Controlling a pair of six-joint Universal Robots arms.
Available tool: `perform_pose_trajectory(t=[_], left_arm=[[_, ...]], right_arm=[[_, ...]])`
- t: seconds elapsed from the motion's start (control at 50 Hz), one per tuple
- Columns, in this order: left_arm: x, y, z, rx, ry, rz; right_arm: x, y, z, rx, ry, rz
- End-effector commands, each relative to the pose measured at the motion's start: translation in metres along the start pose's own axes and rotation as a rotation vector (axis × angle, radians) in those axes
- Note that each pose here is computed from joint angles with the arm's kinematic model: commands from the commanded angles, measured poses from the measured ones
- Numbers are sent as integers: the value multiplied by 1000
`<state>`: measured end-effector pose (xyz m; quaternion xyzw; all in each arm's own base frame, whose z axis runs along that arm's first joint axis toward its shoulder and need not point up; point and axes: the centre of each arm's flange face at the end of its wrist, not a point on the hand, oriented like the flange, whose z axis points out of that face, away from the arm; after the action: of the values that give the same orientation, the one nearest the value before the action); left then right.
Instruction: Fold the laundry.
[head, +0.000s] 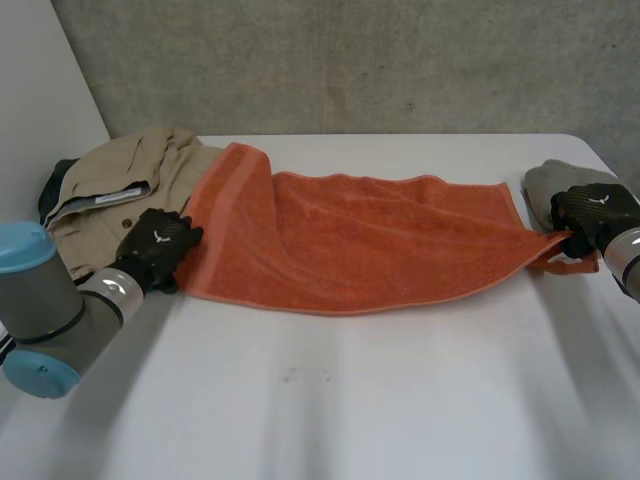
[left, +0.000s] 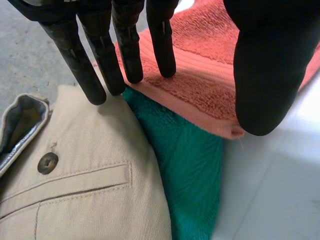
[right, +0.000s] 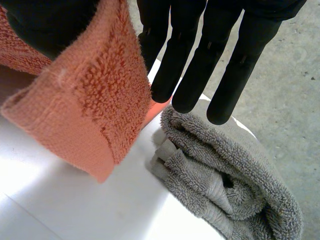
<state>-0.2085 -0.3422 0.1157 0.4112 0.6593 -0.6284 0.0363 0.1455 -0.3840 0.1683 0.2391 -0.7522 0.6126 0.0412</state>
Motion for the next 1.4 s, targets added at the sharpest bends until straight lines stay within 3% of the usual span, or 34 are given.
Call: perform_pose_trajectory(t=[0.02, 0.44, 0.52, 0.74, 0.86, 0.9, 1.02, 1.14, 1.26, 1.4], left_arm=[[2, 2, 1, -6, 4, 34], [-1, -2, 18, 9, -1, 36], [-8, -24, -3, -9, 16, 24], [-15, -76, -116, -208, 25, -7], [12, -64, -180, -488, 173, 24], [17, -65, -184, -498, 206, 36], [2, -73, -159, -390, 110, 63], [-10, -80, -104, -280, 32, -42], [-9, -77, -52, -258, 17, -101], [-9, -71, -1, -275, -69, -77]], right_arm=[[0, 0, 0, 0, -1, 0], [-2, -3, -8, -48, -31, -3], [-4, -6, -19, -100, -65, -44], [12, -41, -87, -217, -128, -374], [28, -22, -129, -459, -257, -442], [28, -17, -133, -482, -281, -432], [32, -15, -120, -422, -231, -401], [37, -3, -76, -352, -149, -283], [20, 1, -40, -301, -165, -257], [23, 6, 0, -269, -68, -270]])
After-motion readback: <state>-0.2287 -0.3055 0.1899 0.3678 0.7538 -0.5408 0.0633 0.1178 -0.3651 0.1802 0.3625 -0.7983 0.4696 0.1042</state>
